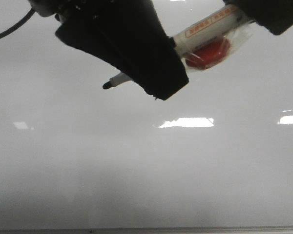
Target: Write number 7 on whiteboard
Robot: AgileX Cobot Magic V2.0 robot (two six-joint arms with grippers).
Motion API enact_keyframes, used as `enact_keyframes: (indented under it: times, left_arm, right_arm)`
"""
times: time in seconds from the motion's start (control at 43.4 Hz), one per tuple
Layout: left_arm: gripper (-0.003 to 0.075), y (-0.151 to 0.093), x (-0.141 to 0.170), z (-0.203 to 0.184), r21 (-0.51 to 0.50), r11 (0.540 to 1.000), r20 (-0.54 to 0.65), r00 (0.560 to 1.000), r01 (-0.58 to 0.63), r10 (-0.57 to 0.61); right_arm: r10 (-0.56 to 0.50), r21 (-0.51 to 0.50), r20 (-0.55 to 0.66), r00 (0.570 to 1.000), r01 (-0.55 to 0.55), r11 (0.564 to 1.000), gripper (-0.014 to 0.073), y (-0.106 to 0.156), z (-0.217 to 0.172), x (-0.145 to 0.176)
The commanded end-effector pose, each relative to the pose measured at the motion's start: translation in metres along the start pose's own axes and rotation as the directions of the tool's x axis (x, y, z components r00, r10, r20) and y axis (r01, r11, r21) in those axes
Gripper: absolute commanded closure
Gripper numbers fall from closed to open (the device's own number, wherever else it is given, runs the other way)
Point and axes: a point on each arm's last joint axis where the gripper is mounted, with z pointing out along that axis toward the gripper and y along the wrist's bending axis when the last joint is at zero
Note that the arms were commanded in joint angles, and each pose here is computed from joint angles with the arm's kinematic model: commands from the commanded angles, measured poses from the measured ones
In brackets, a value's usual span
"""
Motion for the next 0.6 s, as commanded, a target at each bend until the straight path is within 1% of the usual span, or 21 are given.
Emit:
enact_keyframes:
  times: [0.0,0.046,0.092,0.115,0.161,0.276,0.345,0.392,0.484,0.576]
  left_arm:
    - [0.0641,-0.003,-0.016,-0.014,-0.031,1.000,0.095,0.995,-0.006,0.009]
    - [0.0654,-0.003,-0.016,-0.014,-0.031,1.000,0.095,0.995,-0.006,0.009]
    - [0.0664,-0.003,-0.016,-0.014,-0.031,1.000,0.095,0.995,-0.006,0.009]
    - [0.0666,-0.003,-0.016,-0.014,-0.031,1.000,0.095,0.995,-0.006,0.009]
    - [0.0675,-0.003,-0.016,-0.014,-0.031,1.000,0.095,0.995,-0.006,0.009]
    - [0.0681,-0.003,-0.016,-0.014,-0.031,1.000,0.095,0.995,-0.006,0.009]
    - [0.0681,-0.003,-0.015,-0.014,-0.030,1.000,0.087,0.996,-0.002,0.005]
    - [0.0681,-0.002,-0.013,-0.016,-0.041,0.999,0.064,0.998,-0.006,0.009]
    - [0.0681,0.002,-0.005,-0.022,-0.065,0.997,0.012,1.000,0.030,-0.029]
    - [0.0681,0.011,0.004,-0.035,-0.142,0.983,-0.023,0.993,0.115,-0.120]
  right_arm:
    - [-0.021,0.027,0.087,0.996,0.018,0.999,0.0553,0.003,-0.011,-0.014]
    - [-0.021,0.026,0.086,0.996,0.018,0.999,0.0498,0.003,-0.011,-0.014]
    - [-0.021,0.023,0.084,0.996,0.019,1.000,0.0405,0.004,-0.011,-0.013]
    - [-0.021,0.020,0.083,0.996,0.019,1.000,0.0379,0.004,-0.011,-0.013]
    - [-0.021,0.017,0.082,0.996,0.019,1.000,0.0277,0.004,-0.011,-0.013]
    - [-0.023,0.023,0.076,0.997,0.021,1.000,0.0128,0.003,-0.011,-0.013]
    - [-0.050,0.048,0.047,0.998,0.048,0.998,0.0094,0.003,-0.015,-0.012]
    - [-0.054,0.081,0.018,0.998,0.053,0.995,0.0094,0.003,-0.021,-0.012]
    - [-0.013,0.172,-0.028,1.000,0.018,0.985,0.0095,0.002,-0.034,-0.013]
    - [0.044,0.269,-0.046,0.998,-0.030,0.963,0.0095,0.004,-0.050,-0.012]
